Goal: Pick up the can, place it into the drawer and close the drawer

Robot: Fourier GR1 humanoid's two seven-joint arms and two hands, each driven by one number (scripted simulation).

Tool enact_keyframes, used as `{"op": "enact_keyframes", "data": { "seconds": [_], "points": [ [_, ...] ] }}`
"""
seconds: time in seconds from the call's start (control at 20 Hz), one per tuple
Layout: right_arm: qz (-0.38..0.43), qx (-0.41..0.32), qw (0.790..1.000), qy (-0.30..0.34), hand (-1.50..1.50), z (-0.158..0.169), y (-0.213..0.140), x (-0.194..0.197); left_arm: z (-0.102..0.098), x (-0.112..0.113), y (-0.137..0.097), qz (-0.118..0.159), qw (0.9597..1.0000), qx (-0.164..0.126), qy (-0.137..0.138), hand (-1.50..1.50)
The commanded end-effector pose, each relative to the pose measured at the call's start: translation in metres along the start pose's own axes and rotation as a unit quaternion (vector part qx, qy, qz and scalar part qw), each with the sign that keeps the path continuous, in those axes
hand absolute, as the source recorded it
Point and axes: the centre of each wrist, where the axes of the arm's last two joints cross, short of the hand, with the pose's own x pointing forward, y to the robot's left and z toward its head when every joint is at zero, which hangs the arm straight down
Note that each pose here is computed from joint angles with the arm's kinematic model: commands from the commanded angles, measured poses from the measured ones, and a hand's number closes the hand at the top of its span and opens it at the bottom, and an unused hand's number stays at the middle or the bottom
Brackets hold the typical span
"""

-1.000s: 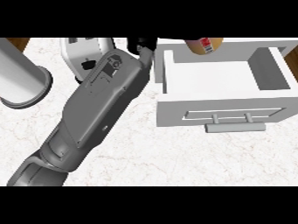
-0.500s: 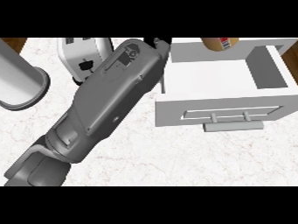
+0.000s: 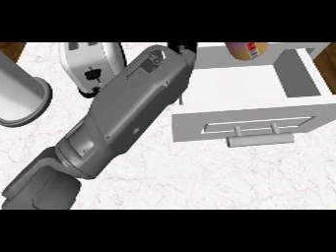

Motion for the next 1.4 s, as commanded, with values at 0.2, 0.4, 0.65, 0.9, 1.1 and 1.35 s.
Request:
{"op": "enact_keyframes", "data": {
  "seconds": [0.2,0.4,0.65,0.9,1.1,1.35],
  "points": [
    [0.003,0.009,1.000,0.004,-1.50,-0.001,-0.005,0.009,0.004,-0.012,-0.007,-0.039,0.9990,0.022,0.004,1.50],
    [-0.002,0.011,1.000,-0.006,-1.50,-0.011,0.000,0.007,0.004,-0.019,-0.005,-0.046,0.9983,0.033,0.013,-1.50],
    [-0.002,0.016,1.000,-0.007,-1.50,-0.007,0.013,0.007,-0.001,-0.033,0.006,-0.047,0.9968,0.060,0.023,-1.50],
    [0.012,0.017,1.000,-0.004,-1.50,-0.013,0.006,0.011,0.008,-0.034,-0.002,-0.047,0.9965,0.068,0.014,-1.50],
    [0.006,0.017,1.000,-0.004,-1.50,-0.008,0.009,0.012,0.010,-0.048,0.004,-0.047,0.9962,0.073,0.010,-1.50],
    [0.093,0.037,0.992,-0.071,-1.50,-0.016,0.010,0.029,0.008,-0.038,0.000,-0.030,0.9976,0.062,0.001,-1.50]
  ]
}}
